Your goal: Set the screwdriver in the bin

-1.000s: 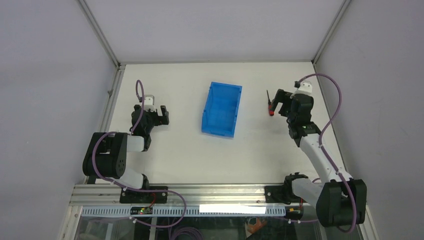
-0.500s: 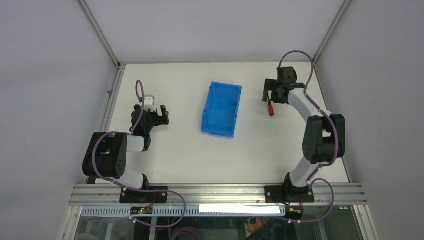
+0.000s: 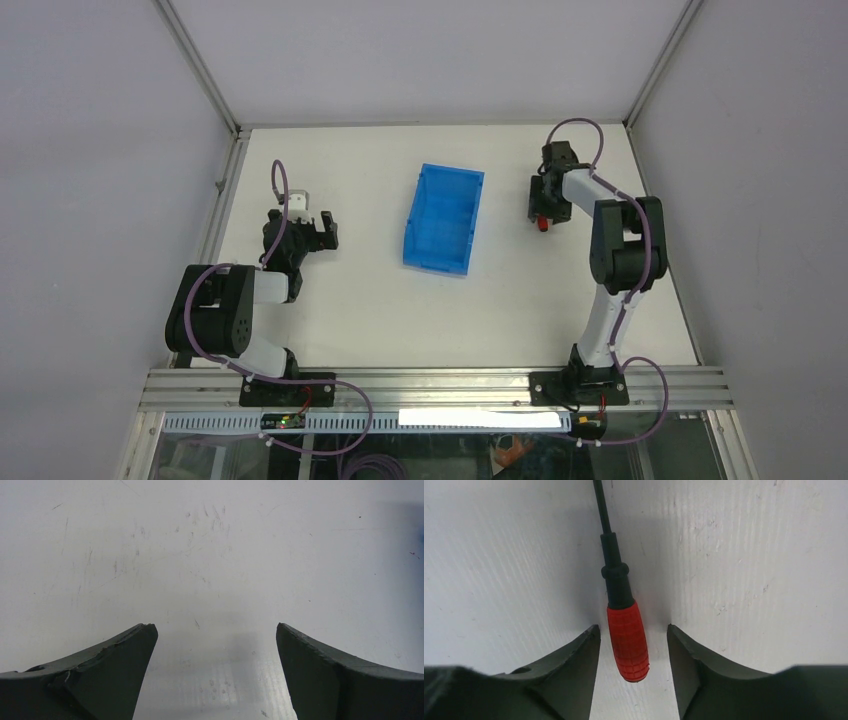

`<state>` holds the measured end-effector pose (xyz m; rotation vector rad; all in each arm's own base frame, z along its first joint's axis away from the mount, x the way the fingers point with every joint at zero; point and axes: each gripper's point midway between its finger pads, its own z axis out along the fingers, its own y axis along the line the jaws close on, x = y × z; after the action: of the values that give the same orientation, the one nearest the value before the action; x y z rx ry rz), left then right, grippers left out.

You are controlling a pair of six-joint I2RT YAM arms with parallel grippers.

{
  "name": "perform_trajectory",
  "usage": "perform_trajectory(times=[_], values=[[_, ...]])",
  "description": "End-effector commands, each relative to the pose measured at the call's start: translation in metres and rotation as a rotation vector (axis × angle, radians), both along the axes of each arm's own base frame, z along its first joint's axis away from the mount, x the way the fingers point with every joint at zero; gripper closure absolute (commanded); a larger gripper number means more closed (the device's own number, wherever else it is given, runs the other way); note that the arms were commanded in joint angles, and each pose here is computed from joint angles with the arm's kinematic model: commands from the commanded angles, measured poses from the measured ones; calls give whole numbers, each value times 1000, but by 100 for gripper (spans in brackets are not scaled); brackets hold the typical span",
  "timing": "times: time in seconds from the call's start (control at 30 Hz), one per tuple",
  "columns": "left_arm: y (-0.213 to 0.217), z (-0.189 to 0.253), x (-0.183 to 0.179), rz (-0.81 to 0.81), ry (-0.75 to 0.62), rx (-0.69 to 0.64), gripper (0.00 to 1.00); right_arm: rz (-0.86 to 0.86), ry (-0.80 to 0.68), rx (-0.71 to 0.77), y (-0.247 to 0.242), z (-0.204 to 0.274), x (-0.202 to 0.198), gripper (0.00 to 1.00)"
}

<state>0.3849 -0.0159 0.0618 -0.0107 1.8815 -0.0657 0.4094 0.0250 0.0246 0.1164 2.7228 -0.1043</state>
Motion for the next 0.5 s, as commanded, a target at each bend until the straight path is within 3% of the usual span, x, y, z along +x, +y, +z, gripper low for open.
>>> perform_trajectory(times=[0.0,0.1,0.2,0.33,0.47], values=[[0,17,9,7,-57,-7,1,-9,6,9,-4,2,6,55],[0,17,9,7,-56,-7,1,0,3,30,0,9,7,77],[1,17,9,8,-56,-7,1,6,-15,44,3,26,9,91],[0,17,9,7,-57,-7,1,-50,-62,38,-1,62,8,100],[1,17,9,7,-56,-7,1,-106,-85,37,-4,104,-7,100]])
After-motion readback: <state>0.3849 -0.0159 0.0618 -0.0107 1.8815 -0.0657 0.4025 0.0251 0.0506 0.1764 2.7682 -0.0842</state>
